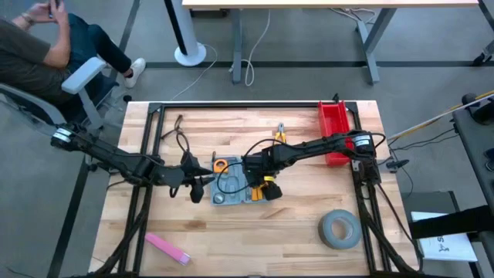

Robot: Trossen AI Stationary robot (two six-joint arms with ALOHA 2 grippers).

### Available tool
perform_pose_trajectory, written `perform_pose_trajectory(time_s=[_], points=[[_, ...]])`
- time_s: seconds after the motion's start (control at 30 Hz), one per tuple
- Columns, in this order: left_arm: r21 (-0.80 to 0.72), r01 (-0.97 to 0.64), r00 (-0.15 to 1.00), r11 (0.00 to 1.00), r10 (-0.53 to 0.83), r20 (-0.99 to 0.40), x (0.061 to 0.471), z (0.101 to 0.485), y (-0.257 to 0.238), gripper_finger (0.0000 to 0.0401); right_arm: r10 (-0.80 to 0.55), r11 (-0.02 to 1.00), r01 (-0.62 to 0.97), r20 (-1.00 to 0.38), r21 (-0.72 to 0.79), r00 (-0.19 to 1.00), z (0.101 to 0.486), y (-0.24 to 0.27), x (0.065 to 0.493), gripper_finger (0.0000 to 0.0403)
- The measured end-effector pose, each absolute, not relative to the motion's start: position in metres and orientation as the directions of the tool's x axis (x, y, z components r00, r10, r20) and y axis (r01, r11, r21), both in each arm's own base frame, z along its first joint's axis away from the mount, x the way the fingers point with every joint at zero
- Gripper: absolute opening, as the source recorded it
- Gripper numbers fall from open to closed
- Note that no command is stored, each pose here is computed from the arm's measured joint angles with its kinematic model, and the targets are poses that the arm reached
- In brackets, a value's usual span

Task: Prefit tool cases
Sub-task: Remove the yellow hex key set from the gray pre-fit tool case

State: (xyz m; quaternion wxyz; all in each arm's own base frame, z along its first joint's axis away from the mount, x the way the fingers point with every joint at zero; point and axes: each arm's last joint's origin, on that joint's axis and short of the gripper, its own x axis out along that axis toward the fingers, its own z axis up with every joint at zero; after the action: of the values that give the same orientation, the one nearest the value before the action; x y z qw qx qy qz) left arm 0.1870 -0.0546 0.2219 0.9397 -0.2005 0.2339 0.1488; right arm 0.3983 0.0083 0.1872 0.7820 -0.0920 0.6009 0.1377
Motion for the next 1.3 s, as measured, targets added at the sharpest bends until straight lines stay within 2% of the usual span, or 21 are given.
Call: perform_pose_trajectory(time_s=[0.63, 1.3], points=[[-0.308, -0.375, 0.846, 0.874, 0.186, -0.5, 0.187, 0.222, -0.055, 0.0137, 0.11, 0.918, -0.396, -0.959, -0.002, 0.26, 0.184, 0.017, 0.402, 0.0312], [-0.312, -0.371, 0.846, 0.875, 0.18, -0.502, 0.187, 0.222, -0.055, 0.0137, 0.155, 0.932, -0.358, -0.959, 0.062, 0.239, 0.172, 0.001, 0.397, 0.0312]])
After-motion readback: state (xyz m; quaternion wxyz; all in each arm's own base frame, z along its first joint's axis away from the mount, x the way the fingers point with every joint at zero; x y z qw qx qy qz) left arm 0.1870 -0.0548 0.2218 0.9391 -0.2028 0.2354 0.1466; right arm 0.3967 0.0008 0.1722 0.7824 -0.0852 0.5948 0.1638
